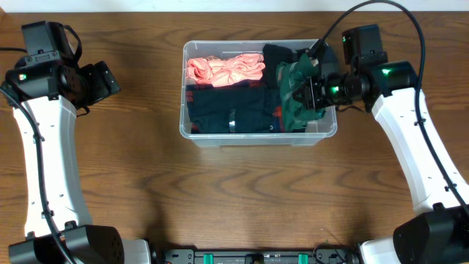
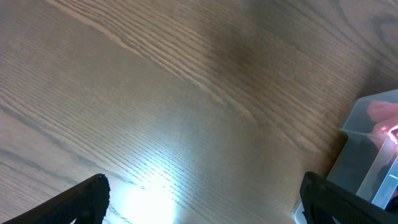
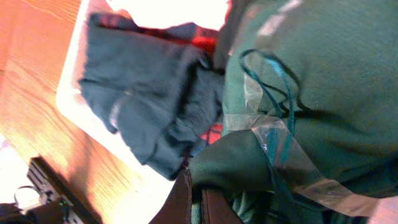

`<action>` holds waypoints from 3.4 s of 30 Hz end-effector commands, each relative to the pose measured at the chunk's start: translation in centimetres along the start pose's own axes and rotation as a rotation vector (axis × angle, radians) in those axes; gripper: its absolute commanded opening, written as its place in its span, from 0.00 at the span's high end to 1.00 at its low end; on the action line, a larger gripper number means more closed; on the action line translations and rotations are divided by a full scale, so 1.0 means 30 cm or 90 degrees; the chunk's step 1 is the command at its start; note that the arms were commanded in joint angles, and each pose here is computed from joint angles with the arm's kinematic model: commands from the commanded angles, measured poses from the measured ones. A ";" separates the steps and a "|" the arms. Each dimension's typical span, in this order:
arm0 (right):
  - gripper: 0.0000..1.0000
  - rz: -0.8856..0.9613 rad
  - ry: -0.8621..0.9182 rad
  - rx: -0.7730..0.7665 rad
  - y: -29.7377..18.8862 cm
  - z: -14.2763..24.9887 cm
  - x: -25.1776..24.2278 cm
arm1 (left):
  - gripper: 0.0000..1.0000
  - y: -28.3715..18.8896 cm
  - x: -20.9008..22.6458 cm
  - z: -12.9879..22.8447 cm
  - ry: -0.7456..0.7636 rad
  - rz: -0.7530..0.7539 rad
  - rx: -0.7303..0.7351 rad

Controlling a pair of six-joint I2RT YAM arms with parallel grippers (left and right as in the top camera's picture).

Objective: Pack container

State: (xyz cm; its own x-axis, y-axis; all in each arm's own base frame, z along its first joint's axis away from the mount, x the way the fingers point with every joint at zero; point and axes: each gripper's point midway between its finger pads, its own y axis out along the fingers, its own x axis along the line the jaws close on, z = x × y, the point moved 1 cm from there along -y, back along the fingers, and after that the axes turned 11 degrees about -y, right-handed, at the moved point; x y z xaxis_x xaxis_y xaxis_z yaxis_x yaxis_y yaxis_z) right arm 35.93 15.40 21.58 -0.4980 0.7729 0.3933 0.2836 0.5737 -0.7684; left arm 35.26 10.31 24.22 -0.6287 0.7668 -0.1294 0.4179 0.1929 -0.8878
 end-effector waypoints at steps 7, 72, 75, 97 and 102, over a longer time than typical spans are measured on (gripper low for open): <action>0.99 -0.071 -0.055 -0.091 -0.109 -0.160 0.126 | 0.02 0.004 0.010 0.002 -0.011 -0.006 0.003; 0.99 0.173 -0.104 0.099 0.106 -0.094 -0.167 | 0.02 0.004 0.008 -0.004 -0.011 -0.004 -0.001; 0.98 0.176 -0.106 0.097 0.042 -0.104 -0.135 | 0.02 0.004 0.008 -0.004 -0.011 -0.004 -0.001; 0.01 0.443 0.263 -0.039 -0.499 -0.004 -0.650 | 0.02 0.004 0.007 -0.006 -0.012 -0.003 -0.003; 0.01 0.449 0.273 -0.042 -0.516 0.007 -0.668 | 0.02 0.005 0.022 -0.012 -0.019 -0.007 -0.004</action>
State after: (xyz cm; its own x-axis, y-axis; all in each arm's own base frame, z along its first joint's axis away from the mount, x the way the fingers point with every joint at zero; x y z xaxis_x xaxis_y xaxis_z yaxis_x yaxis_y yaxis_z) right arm 41.63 -8.73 24.83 0.1409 0.9900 -0.0046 0.4544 -0.0688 -0.8882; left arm 35.37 10.34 24.28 -0.6281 0.7670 -0.1316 0.4225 0.1940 -0.8854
